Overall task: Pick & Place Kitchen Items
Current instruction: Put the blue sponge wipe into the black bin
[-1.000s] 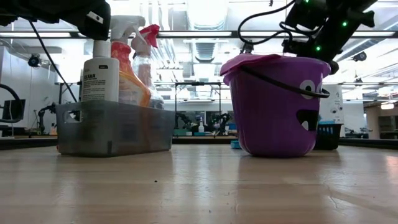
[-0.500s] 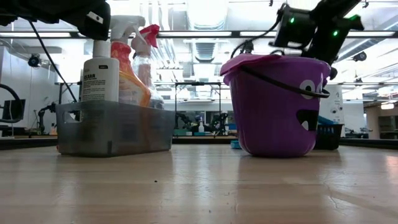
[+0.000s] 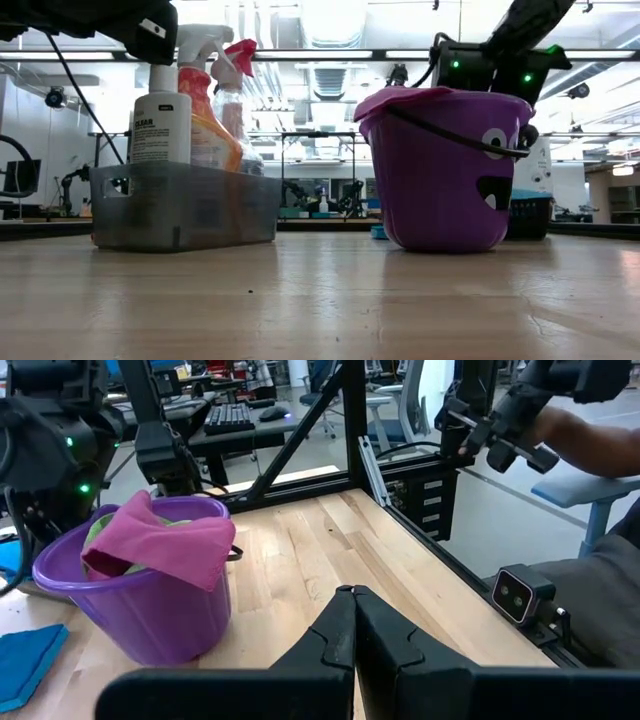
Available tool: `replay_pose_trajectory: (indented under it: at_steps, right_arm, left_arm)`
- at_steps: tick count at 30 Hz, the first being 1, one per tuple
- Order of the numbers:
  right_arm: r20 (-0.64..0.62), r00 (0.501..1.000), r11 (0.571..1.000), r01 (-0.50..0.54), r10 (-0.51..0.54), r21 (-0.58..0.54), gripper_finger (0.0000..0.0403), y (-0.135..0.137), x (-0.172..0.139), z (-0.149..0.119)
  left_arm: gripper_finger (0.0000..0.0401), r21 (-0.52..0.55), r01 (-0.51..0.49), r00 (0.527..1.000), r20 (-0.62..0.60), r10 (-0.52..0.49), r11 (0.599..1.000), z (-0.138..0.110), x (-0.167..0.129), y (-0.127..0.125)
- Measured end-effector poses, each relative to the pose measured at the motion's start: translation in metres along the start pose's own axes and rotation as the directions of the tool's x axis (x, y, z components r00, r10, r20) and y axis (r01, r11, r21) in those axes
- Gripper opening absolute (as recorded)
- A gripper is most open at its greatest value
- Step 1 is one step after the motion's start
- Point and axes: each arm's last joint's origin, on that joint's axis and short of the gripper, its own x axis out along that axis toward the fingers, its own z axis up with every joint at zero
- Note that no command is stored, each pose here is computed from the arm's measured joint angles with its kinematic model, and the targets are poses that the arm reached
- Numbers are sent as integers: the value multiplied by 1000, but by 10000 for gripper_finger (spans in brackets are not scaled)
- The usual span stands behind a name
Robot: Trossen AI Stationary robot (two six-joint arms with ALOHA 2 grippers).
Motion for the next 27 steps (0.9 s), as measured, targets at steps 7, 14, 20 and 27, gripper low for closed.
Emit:
replay_pose_trajectory:
  at_steps: [7, 14, 20, 27]
  right_arm:
    - [71, 997, 997, -40, 36, 62, 45, -11, -16, 4]
    - [133, 988, 993, -85, 73, 85, 164, -21, -32, 6]
    - [120, 988, 992, -105, 95, 77, 242, -23, -36, 3]
    - [132, 987, 992, -100, 89, 81, 267, -21, -38, 2]
  left_arm:
    - [1, 0, 0, 1000, -1, 0, 1000, 0, 0, 0]
    - [1, 1, 0, 1000, -3, 0, 1000, 0, 0, 0]
    - [1, 1, 0, 1000, -4, 0, 1000, 0, 0, 0]
    - [1, 1, 0, 1000, -4, 0, 1000, 0, 0, 0]
